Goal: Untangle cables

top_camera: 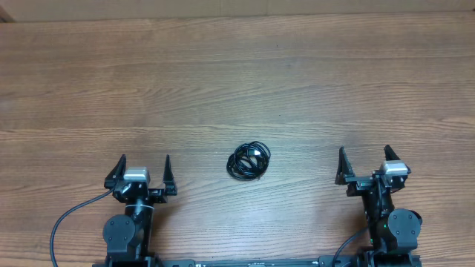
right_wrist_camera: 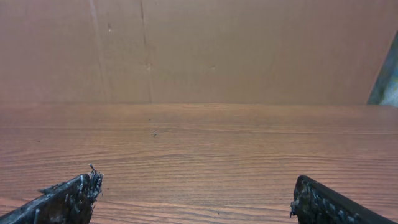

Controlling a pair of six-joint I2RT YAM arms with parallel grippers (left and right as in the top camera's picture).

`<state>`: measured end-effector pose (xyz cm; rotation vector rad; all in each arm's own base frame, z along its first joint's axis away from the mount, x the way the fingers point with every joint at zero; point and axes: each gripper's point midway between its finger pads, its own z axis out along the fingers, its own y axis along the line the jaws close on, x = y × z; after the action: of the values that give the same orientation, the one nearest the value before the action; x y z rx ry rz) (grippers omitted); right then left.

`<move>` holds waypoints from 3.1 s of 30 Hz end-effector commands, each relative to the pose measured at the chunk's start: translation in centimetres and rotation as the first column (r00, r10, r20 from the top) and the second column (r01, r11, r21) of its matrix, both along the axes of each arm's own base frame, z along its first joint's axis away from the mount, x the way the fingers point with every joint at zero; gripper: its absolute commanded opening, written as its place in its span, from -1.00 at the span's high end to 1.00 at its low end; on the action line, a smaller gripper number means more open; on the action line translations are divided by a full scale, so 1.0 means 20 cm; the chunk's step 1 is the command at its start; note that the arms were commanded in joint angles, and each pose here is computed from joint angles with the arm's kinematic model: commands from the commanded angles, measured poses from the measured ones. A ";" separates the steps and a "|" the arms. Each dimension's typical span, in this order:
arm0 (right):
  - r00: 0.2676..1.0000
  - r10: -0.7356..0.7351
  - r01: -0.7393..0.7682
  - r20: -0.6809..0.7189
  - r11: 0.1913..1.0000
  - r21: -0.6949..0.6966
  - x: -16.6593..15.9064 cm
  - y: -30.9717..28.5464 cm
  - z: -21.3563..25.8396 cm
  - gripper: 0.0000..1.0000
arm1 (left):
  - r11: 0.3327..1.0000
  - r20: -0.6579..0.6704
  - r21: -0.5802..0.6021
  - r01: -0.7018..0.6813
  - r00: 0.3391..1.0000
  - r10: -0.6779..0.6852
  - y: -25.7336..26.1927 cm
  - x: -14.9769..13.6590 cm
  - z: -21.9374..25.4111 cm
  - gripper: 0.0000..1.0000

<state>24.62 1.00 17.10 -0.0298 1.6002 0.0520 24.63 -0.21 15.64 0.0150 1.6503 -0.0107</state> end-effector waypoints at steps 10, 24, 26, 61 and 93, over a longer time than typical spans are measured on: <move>1.000 -0.006 0.006 0.006 1.000 -0.004 0.00 -0.01 -0.01 -1.00 | 1.000 0.002 0.019 -0.008 1.000 0.008 0.01 0.00 0.00 -0.99; 1.000 -0.006 0.006 0.006 1.000 -0.004 0.00 0.00 -0.01 -1.00 | 1.000 0.002 0.019 -0.008 1.000 0.008 0.01 0.00 0.00 -0.99; 1.000 -0.006 0.006 0.006 1.000 -0.004 0.00 0.00 -0.01 -1.00 | 1.000 0.002 0.019 -0.008 1.000 0.008 0.01 0.00 0.00 -1.00; 1.000 -0.006 0.006 0.006 1.000 -0.004 0.00 0.00 -0.01 -1.00 | 1.000 0.002 0.019 -0.008 1.000 0.008 0.01 0.00 0.00 -0.99; 1.000 -0.006 0.006 0.006 1.000 -0.004 0.00 0.00 -0.01 -1.00 | 0.901 -0.010 -0.433 -0.015 1.000 0.012 -0.02 0.00 0.00 -0.99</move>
<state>24.62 1.00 17.11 -0.0304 1.5998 0.0520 24.63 -0.24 15.66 -0.2268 1.6393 -0.2369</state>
